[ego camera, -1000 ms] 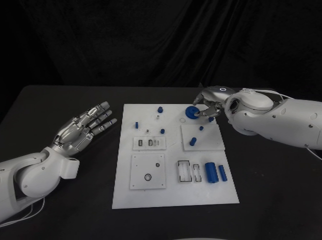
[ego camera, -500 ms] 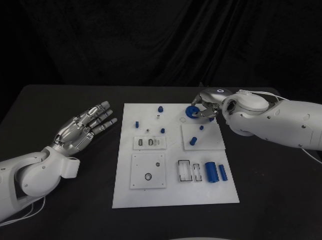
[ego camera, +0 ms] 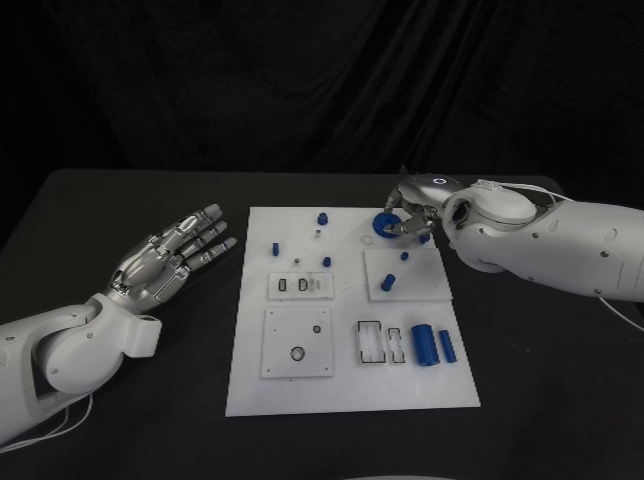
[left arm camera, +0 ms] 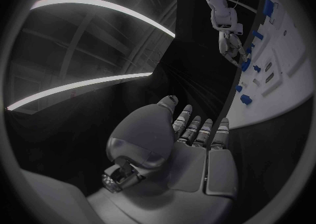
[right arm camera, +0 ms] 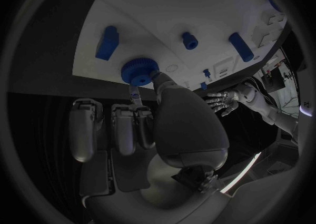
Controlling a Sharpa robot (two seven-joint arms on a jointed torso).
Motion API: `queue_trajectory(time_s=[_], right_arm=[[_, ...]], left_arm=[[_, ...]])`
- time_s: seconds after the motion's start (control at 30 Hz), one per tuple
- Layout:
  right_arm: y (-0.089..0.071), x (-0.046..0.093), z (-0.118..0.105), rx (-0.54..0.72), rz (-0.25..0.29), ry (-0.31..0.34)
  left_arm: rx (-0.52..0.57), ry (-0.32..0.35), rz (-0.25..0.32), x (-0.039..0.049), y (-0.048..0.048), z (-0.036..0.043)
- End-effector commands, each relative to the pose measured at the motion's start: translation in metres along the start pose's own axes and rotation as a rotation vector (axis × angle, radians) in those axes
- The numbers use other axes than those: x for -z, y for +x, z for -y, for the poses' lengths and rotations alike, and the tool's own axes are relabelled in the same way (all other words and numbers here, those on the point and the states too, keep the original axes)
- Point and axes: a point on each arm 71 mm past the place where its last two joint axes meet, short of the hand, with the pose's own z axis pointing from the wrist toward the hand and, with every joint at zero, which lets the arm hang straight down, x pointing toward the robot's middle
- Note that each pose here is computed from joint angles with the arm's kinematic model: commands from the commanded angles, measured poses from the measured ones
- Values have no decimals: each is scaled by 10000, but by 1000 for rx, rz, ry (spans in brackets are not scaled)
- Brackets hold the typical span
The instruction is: Assemble the parts on the task board
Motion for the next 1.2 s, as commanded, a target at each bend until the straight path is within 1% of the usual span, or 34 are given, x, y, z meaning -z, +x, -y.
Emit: queue_trajectory(time_s=[0.03, 0.17, 0.37, 0.5, 0.67, 0.77, 0.93, 1.07, 1.2], right_arm=[[75, 23, 14, 3, -15, 1], [73, 41, 24, 0, -11, 0], [54, 96, 12, -1, 14, -18], [4, 140, -39, 10, 40, -43], [-99, 178, -129, 11, 64, -73], [-174, 199, -220, 8, 77, -99], [-239, 196, -409, 4, 86, -152], [-248, 137, -588, 6, 80, -199], [-250, 40, -769, 12, 80, -243]], left_arm=[[15, 11, -10, 2, 9, -5], [17, 7, -8, 16, 1, -21], [19, 6, -4, 42, -5, -32], [19, 7, 0, 58, -12, -29], [18, 7, 3, 68, -14, -27], [17, 8, 4, 72, -14, -26], [17, 8, 5, 72, -12, -27], [18, 7, 2, 60, -3, -35], [20, 6, -2, 47, 8, -44]])
